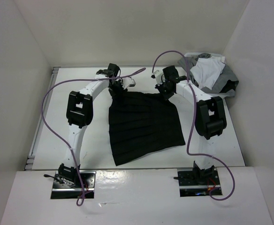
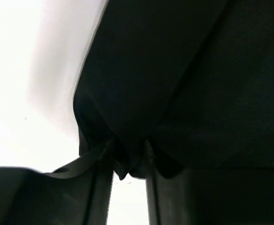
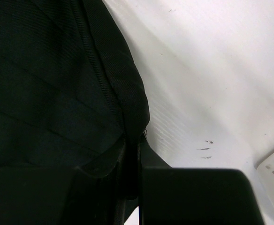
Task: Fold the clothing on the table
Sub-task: Fold the skirt
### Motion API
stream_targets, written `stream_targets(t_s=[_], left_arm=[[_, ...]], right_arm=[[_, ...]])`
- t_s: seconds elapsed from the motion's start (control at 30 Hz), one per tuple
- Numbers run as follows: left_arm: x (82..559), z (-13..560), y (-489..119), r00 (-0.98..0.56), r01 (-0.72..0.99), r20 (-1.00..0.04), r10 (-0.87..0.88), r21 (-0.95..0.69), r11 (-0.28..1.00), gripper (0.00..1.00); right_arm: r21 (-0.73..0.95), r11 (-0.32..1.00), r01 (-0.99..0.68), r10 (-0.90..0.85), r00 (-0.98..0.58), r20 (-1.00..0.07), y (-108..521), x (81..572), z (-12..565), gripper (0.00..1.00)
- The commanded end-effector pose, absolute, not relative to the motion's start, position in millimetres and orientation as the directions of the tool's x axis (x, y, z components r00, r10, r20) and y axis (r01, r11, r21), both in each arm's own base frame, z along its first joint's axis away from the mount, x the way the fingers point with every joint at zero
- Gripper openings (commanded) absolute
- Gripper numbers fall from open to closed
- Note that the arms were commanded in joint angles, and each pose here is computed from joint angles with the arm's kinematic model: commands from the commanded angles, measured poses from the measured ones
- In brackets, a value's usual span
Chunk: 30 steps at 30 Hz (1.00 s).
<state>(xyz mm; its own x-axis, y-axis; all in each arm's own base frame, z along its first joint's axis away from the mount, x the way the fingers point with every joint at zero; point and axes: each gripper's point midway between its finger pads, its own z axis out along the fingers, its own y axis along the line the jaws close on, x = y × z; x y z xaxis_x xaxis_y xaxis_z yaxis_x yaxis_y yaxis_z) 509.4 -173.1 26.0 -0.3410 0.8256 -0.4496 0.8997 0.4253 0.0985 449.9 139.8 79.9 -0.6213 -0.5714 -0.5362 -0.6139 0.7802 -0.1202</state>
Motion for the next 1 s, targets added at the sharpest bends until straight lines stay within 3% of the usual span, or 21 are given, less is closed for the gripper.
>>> stream_targets(t_s=[0.0,0.07,0.1,0.2,0.5,0.67,0.77,0.8,0.87,0.9,0.97], left_arm=[[484,2,-177,-0.361,0.917,-0.413,0.836,0.007,0.399,0.35],[477,-1,-172,-0.371,0.916,-0.392,0.842,-0.004,0.402,0.24],[475,0,-169,-0.374,0.914,-0.381,0.846,0.003,0.405,0.12],[482,12,-155,-0.400,0.895,-0.381,0.833,0.032,0.445,0.00],[540,106,-126,-0.427,0.796,-0.504,0.751,0.185,0.576,0.00],[579,188,-118,-0.371,0.714,-0.620,0.691,0.285,0.639,0.00],[569,240,-115,-0.331,0.673,-0.667,0.667,0.329,0.663,0.00],[567,202,-117,-0.388,0.710,-0.604,0.696,0.286,0.644,0.00],[550,194,-122,-0.410,0.747,-0.593,0.693,0.218,0.628,0.00],[552,227,-130,-0.369,0.718,-0.672,0.642,0.233,0.657,0.00],[547,227,-129,-0.385,0.728,-0.678,0.627,0.194,0.657,0.01]], right_arm=[[-0.129,0.780,-0.612,-0.558,-0.589,-0.585,146,447,108,0.00],[-0.129,0.780,-0.612,-0.558,-0.589,-0.585,146,447,108,0.00],[-0.136,0.783,-0.608,-0.559,-0.590,-0.582,144,448,108,0.00],[-0.144,0.785,-0.602,-0.560,-0.592,-0.579,142,448,107,0.00],[-0.227,0.807,-0.545,-0.550,-0.557,-0.622,135,468,141,0.00],[-0.282,0.823,-0.492,-0.535,-0.508,-0.675,131,484,182,0.00],[-0.300,0.822,-0.483,-0.539,-0.491,-0.685,129,486,195,0.00],[-0.307,0.824,-0.475,-0.538,-0.490,-0.686,127,483,201,0.00],[-0.316,0.819,-0.478,-0.545,-0.479,-0.688,125,479,205,0.00],[-0.324,0.814,-0.483,-0.553,-0.473,-0.685,124,477,207,0.00],[-0.335,0.807,-0.486,-0.563,-0.461,-0.686,121,469,213,0.00]])
